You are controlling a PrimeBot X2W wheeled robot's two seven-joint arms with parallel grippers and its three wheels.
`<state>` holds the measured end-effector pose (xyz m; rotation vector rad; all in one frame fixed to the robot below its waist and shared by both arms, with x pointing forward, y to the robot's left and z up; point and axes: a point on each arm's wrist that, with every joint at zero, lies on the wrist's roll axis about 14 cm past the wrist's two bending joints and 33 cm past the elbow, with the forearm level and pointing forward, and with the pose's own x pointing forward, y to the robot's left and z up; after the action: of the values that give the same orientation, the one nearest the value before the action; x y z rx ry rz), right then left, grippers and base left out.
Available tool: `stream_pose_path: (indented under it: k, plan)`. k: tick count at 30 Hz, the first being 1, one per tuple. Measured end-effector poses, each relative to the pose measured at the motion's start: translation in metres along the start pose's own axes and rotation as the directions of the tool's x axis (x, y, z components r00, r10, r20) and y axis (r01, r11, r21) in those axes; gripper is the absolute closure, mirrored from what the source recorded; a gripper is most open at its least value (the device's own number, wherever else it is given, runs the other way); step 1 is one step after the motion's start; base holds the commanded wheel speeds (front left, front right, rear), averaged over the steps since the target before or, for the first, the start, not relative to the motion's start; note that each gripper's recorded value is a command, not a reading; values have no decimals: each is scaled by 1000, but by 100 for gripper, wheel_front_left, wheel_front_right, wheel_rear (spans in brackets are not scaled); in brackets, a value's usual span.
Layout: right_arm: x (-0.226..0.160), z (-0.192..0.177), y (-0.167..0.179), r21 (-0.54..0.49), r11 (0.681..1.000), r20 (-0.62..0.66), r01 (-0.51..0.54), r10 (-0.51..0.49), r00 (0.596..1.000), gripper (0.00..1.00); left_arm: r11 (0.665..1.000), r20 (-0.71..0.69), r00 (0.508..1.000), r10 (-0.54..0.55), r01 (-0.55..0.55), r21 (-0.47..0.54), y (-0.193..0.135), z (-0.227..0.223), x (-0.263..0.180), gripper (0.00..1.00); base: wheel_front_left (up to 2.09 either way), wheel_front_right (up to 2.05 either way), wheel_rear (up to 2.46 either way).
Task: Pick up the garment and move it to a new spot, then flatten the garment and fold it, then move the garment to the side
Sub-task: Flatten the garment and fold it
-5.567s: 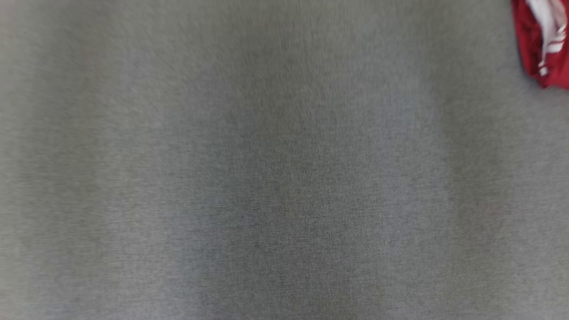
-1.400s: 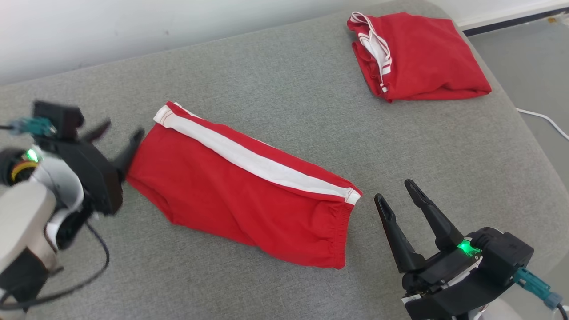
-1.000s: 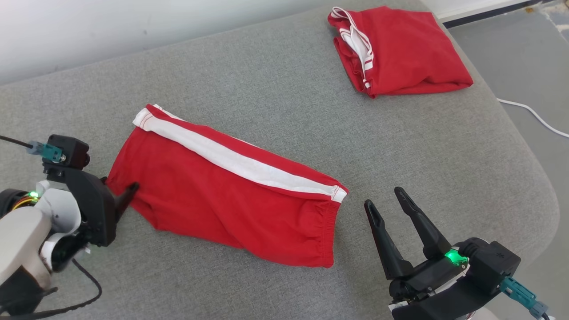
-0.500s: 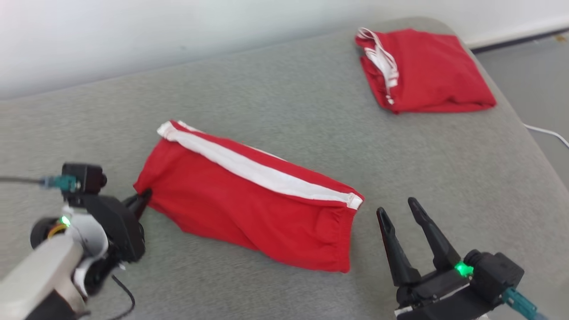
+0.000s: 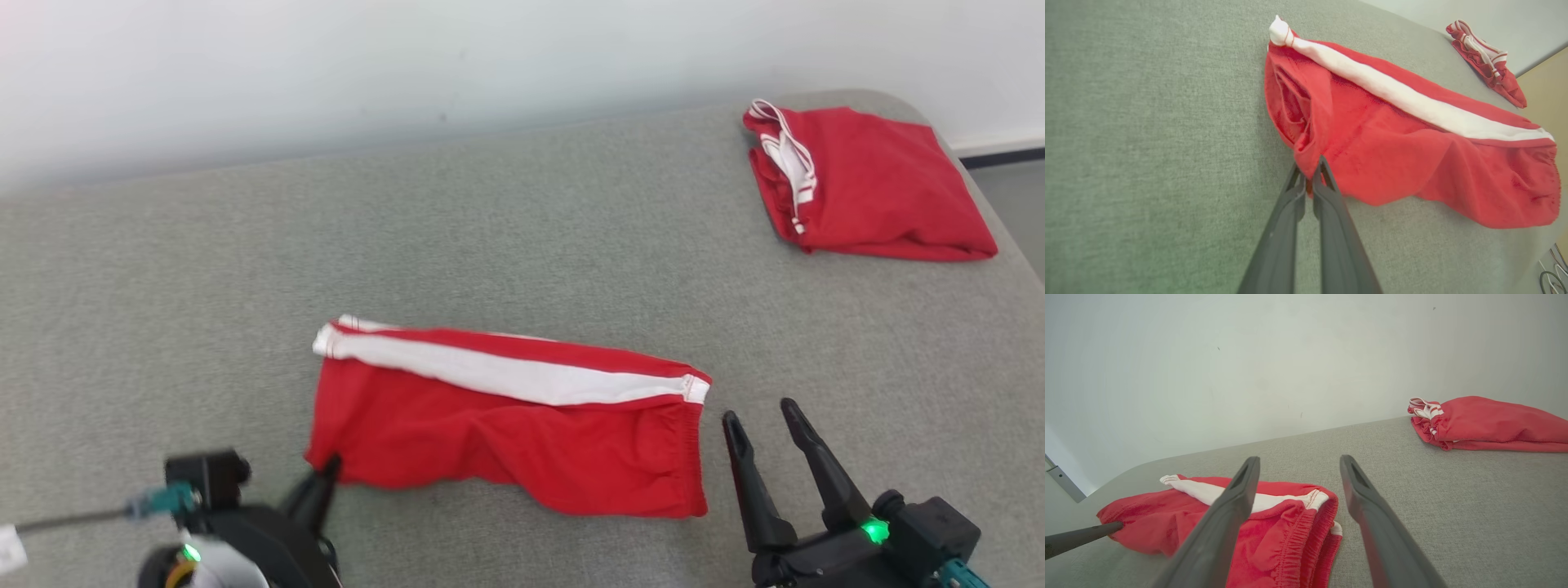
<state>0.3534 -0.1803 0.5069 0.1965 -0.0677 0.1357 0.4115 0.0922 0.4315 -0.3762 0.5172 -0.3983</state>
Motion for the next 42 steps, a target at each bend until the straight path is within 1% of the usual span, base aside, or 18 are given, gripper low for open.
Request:
stream_pose_path:
  k: [3, 6, 8, 10, 11, 12, 15, 18, 19, 22, 23, 27, 29, 31, 33, 36, 39, 42]
  plan:
    - [-3, -2, -2, 4, 1000, -6, 12, -12, 1000, 0, 1000, -4, 1000, 2, -2, 2, -7, -13, -14, 100, 0, 0, 0]
    - [-7, -6, -2, 2, 1000, -17, 13, -13, 1000, 0, 999, -11, 1000, 17, -18, -34, -10, -25, -26, 100, 0, 0, 0]
    - [-7, -6, -1, 4, 1000, -16, 11, -11, 1000, 0, 999, -22, 999, 36, -37, -22, -7, -35, -32, 100, 0, 0, 0]
    - [-7, -5, 0, 4, 1000, -14, 9, -9, 1000, 0, 998, 28, 998, 59, -58, -18, -4, -27, -35, 100, 0, 0, 0]
    - [-8, -5, 1, 4, 1000, -14, 6, -6, 1000, 0, 998, 55, 997, 62, -63, 6, -3, -23, -36, 64, 0, 0, 0]
    - [-8, -5, 2, 4, 1000, -14, 4, -4, 1000, 0, 997, 81, 994, 70, -72, 21, -1, -19, -37, 0, 0, 0, 0]
    - [-8, -2, 0, 0, 1000, -2, 7, -7, 1000, 0, 995, 177, 979, 99, -100, 0, 5, 3, -42, 0, 0, 0, 0]
    - [-8, 4, -4, -6, 1000, 15, 19, -19, 1000, 0, 986, 283, 947, 151, -164, 22, 17, 29, -51, 0, 0, 0, 0]
    - [-8, 4, -4, -6, 1000, 15, 19, -19, 1000, 0, 986, 283, 947, 151, -164, 22, 17, 29, -51, 0, 0, 0, 0]
    - [-7, 8, -9, -9, 999, 31, 37, -37, 999, 0, 971, 442, 878, 187, -234, 54, 24, 70, -66, 0, 0, 0, 0]
    - [-6, 11, -12, -11, 999, 41, 50, -49, 998, 0, 963, 507, 834, 220, -268, 23, 29, 81, -79, 0, 0, 0, 0]
    - [-4, 14, -16, -4, 997, 58, 75, -75, 996, 0, 929, 634, 730, 253, -367, 52, 37, 107, -108, 0, 0, 0, 0]
    - [-4, 13, -16, -5, 997, 57, 80, -79, 995, 0, 908, 664, 700, 263, -412, 75, 39, 109, -120, 0, 0, 0, 0]
    - [-5, 9, -16, -7, 996, 46, 86, -86, 995, 0, 874, 691, 668, 278, -475, 107, 45, 112, -132, 0, 0, 0, 0]
    - [-7, 2, -18, -15, 995, 22, 94, -93, 995, 0, 844, 697, 655, 293, -519, 134, 50, 107, -140, 0, 0, 0, 0]
    - [-12, -10, -17, -34, 995, -16, 92, -92, 996, 0, 819, 679, 658, 325, -555, 147, 56, 90, -148, 0, 0, 0, 0]
    - [-16, -25, -13, -51, 996, -68, 77, -81, 994, 0, 814, 661, 671, 337, -560, 153, 57, 76, -150, 0, 0, 0, 0]
    - [-16, -33, -13, -58, 996, -104, 73, -79, 991, 0, 822, 650, 681, 338, -549, 148, 54, 68, -150, 0, 0, 0, 0]
